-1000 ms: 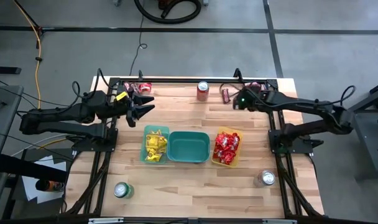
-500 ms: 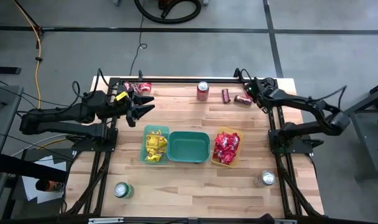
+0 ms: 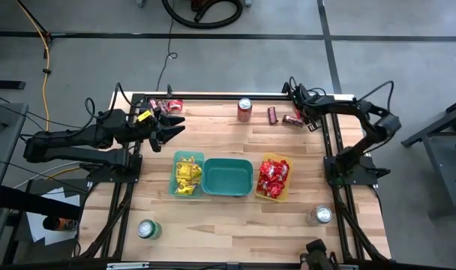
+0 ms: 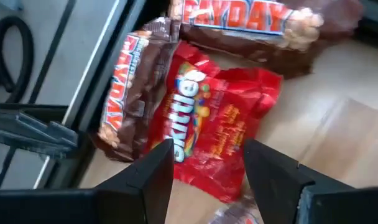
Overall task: Sort candy
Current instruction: Put the red candy into the yellow bin
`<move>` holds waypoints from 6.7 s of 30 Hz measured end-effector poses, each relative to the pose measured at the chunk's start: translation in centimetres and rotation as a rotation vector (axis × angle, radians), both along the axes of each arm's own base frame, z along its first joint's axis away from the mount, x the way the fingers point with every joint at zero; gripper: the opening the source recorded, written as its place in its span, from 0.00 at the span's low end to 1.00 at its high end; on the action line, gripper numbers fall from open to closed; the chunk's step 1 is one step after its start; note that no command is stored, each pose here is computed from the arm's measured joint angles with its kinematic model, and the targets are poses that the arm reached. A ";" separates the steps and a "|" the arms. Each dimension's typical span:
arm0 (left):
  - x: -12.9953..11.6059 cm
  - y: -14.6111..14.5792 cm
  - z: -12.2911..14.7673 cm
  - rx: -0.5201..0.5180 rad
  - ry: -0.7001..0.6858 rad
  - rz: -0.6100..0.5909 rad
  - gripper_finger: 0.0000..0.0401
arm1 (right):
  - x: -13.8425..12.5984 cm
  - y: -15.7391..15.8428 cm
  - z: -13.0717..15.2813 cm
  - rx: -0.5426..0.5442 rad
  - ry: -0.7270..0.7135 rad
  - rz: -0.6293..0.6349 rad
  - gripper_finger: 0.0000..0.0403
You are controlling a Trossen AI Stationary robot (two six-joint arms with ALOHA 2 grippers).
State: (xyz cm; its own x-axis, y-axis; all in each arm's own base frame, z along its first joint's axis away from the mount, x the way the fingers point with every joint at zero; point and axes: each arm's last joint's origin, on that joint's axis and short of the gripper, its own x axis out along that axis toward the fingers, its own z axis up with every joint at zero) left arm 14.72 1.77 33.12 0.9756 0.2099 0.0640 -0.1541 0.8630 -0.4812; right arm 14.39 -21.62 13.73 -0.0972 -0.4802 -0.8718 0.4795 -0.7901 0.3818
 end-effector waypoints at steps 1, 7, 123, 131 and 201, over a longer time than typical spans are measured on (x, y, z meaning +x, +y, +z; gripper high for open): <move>0.0 0.0 0.0 0.000 0.004 0.000 0.53 | 0.2 -0.3 -0.1 0.021 0.011 -0.001 0.46; 0.0 0.0 -0.6 -0.013 0.062 -0.006 0.53 | 1.3 -1.3 -1.0 0.142 0.085 0.009 0.46; 0.0 0.2 -0.1 0.177 0.052 0.068 0.53 | 12.9 23.6 22.6 -1.129 -0.212 2.096 0.55; 0.0 0.2 -0.4 0.206 0.092 0.066 0.53 | 13.3 23.2 23.4 -1.267 -0.205 2.055 0.55; 7.0 25.4 -17.2 -0.350 1.511 0.774 0.50 | 13.2 22.2 22.4 -1.086 -0.187 2.023 0.55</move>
State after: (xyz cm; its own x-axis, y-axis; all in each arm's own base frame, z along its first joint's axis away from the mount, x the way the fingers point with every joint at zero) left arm 21.72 27.18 15.90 -0.1984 0.4234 -0.8840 -0.9027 0.2724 0.3331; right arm 27.58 0.62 36.10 0.9667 0.0444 -0.2522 0.0358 0.9518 0.3047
